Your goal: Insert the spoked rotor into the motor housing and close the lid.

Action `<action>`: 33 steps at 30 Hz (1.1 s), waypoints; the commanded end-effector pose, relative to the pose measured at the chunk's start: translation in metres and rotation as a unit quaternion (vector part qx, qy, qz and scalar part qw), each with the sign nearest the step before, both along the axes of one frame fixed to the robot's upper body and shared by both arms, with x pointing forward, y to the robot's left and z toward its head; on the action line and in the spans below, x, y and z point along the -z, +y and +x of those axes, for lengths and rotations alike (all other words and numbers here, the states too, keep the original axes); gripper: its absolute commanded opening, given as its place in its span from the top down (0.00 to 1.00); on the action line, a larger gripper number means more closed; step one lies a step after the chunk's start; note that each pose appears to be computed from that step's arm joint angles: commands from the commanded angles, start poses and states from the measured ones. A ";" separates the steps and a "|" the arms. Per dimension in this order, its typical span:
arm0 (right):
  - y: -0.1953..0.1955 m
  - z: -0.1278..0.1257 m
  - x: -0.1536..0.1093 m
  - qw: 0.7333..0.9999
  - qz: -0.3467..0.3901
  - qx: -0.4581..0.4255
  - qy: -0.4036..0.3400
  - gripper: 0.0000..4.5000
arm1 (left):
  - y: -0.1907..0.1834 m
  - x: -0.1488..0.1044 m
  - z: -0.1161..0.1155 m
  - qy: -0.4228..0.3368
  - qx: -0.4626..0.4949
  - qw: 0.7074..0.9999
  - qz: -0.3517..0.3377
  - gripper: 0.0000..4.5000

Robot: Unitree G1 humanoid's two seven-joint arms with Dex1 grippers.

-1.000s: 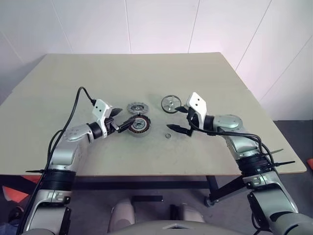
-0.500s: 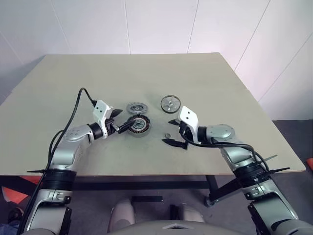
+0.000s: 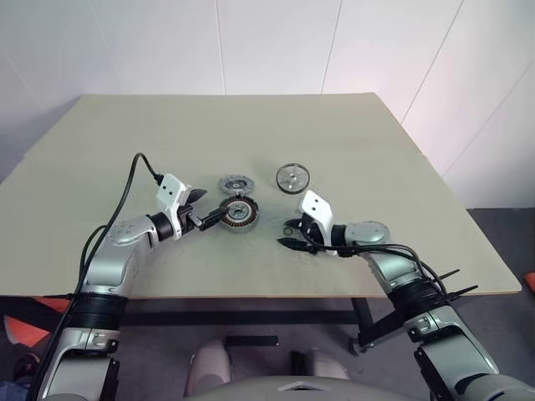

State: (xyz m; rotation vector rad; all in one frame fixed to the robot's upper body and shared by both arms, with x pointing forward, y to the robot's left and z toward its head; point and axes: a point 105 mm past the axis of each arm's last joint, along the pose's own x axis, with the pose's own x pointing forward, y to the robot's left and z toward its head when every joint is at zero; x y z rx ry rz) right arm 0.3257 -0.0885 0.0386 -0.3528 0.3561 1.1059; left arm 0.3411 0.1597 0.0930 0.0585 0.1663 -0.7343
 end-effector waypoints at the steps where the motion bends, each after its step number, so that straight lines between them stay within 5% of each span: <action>1: -0.014 0.008 -0.002 1.000 -0.019 0.022 -0.008 0.74 | -0.003 -0.013 0.005 -0.031 -0.001 1.000 0.005 0.00; 3: -0.016 0.010 -0.002 0.999 -0.024 0.025 -0.011 0.87 | -0.008 -0.012 0.005 -0.031 0.000 1.000 0.004 0.00; 16: -0.050 0.039 -0.035 0.993 -0.037 0.083 -0.068 0.87 | -0.018 -0.005 -0.001 -0.024 0.011 1.000 0.006 0.00; 25: -0.070 0.039 -0.015 0.993 -0.050 0.101 -0.041 0.87 | -0.013 -0.010 0.001 -0.029 0.003 1.000 0.013 0.00; 26: -0.067 0.038 -0.014 0.994 -0.046 0.095 -0.039 0.70 | -0.012 -0.010 0.001 -0.029 0.002 0.999 0.014 0.00; 33: -0.042 0.038 -0.048 0.993 -0.004 0.065 -0.094 0.20 | -0.011 -0.010 0.002 -0.027 0.001 0.999 0.020 0.00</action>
